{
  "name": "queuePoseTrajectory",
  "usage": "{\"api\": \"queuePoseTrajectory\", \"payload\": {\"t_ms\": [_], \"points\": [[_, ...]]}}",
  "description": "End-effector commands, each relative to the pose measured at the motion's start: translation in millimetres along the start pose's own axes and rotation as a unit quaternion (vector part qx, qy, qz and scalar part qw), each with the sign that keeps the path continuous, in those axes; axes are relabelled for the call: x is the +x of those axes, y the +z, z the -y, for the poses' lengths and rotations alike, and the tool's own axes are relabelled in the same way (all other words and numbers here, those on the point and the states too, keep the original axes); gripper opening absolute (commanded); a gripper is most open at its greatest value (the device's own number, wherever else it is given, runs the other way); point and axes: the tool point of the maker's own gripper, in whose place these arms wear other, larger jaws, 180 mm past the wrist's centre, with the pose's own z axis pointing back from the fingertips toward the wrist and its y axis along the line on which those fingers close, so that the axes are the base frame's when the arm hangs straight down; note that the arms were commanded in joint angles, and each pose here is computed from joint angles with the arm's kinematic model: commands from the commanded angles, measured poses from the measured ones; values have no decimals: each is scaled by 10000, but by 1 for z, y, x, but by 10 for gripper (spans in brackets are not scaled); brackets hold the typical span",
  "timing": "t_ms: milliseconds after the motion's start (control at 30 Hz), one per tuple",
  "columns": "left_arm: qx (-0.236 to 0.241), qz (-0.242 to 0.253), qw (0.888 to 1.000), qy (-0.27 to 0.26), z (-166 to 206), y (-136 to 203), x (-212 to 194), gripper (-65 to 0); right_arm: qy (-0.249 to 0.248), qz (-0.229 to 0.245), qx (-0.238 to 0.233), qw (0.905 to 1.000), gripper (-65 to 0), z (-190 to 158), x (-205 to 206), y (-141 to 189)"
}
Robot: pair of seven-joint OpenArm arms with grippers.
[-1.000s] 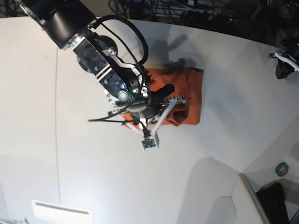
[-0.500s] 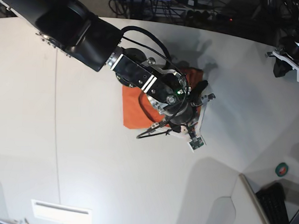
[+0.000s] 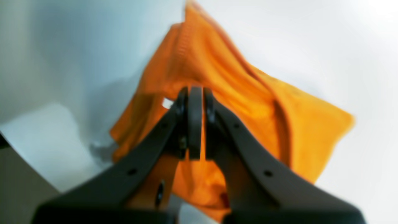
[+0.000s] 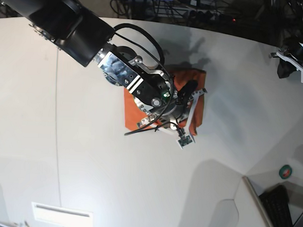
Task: Layout the t-shirt on the table in an organized manner, then fold the t-shirt properly
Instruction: 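Fold the held end over onto the strip's middle with the right gripper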
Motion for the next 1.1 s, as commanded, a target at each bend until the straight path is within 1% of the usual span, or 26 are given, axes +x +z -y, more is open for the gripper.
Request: {"api": "queuePoseTrajectory", "payload": {"t_ms": [0, 67, 200, 333, 500, 567, 733, 833, 933, 1067], "points": [[-17, 303, 9995, -63, -3, 1, 21, -650, 31, 303, -93, 9995, -650, 6, 22, 0], [-11, 314, 9995, -61, -3, 0, 22, -650, 14, 275, -125, 9995, -650, 3, 17, -9], [-6, 325, 9995, -58, -4, 0, 23, -650, -17, 35, -136, 9999, -650, -1, 1, -18], [-6, 325, 9995, -58, -4, 0, 23, -650, 562, -91, 95, 9983, -650, -32, -19, -18], [-28, 338, 9994, -64, -2, -1, 24, -650, 601, -146, 124, 9980, -650, -36, -24, -17], [-35, 334, 9994, -67, -1, -1, 24, -650, 598, -92, 154, 9980, -650, -38, -20, -16], [-35, 334, 9994, -67, -1, -1, 24, -650, 539, 366, 431, 9969, -650, -57, 7, 3], [-35, 334, 9994, -67, -1, -1, 24, -650, 590, 422, 364, 9967, -650, -51, 16, 1], [-34, 332, 9994, -73, -1, -1, 24, -650, 681, 254, 83, 9973, -650, -30, 11, -13], [-56, 349, 9993, -85, 1, -1, 25, -650, 732, 423, -113, 9964, -650, -15, 16, -23]]}}
